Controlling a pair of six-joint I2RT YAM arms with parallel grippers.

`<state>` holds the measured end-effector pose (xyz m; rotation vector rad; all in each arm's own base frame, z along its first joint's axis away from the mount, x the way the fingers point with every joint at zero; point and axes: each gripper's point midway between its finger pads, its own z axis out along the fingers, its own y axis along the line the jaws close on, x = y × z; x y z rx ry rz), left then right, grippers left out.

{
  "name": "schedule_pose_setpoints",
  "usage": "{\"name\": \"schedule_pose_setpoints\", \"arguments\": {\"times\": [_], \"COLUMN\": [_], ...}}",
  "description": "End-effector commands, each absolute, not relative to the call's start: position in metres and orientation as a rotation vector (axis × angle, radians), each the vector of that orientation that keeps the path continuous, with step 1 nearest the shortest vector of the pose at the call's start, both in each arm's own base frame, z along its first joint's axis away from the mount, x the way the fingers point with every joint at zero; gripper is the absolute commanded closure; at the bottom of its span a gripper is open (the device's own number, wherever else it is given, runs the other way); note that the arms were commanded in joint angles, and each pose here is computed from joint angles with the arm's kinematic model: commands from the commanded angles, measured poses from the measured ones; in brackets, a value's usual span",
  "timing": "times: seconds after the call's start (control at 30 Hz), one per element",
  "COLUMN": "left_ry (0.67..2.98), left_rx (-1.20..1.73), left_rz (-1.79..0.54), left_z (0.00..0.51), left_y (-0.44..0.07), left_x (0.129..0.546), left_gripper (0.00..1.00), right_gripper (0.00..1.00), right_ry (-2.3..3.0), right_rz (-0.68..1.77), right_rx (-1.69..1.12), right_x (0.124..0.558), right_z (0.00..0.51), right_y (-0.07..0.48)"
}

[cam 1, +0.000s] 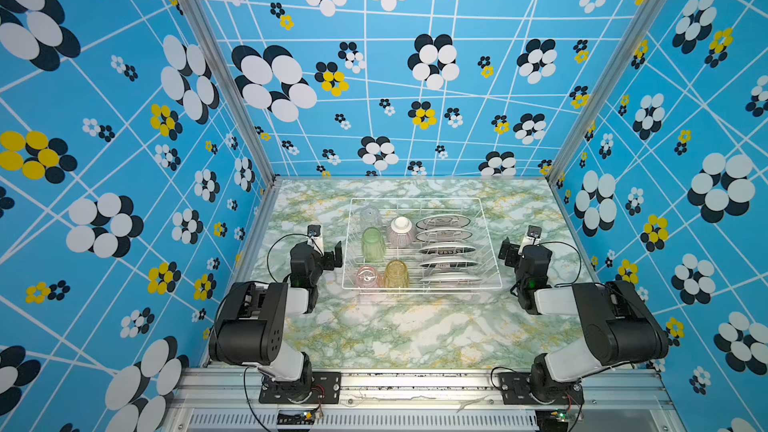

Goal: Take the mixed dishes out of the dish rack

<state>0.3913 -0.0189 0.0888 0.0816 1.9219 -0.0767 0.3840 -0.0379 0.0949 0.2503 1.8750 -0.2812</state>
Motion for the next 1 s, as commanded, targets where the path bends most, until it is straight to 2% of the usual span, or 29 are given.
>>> {"name": "schedule_pose_setpoints", "arguments": {"times": [0.0, 0.7, 0.83, 0.97], "left_ry": [1.911, 1.912, 1.930, 2.004], "left_rx": [0.072, 0.071, 0.071, 0.113], "left_rz": [-0.086, -0.094, -0.109, -0.148], "left_z": [0.095, 0.095, 0.097, 0.121], "left_y": [-0.017, -0.017, -0.016, -0.024], "left_x": [0.397, 0.398, 0.400, 0.406], "left_gripper": [0.01, 0.00, 0.27, 0.56], "right_gripper": [0.01, 0.01, 0.01, 0.04], "right_ry": [1.866, 1.865, 1.866, 1.881], "right_rz": [-0.288, -0.287, -0.285, -0.285], "right_rx": [0.257, 0.258, 0.257, 0.255], "right_x": [0.387, 0.387, 0.387, 0.389], "right_z": [0.098, 0.098, 0.098, 0.109], "right_y": [-0.040, -0.040, -0.040, -0.040]}}
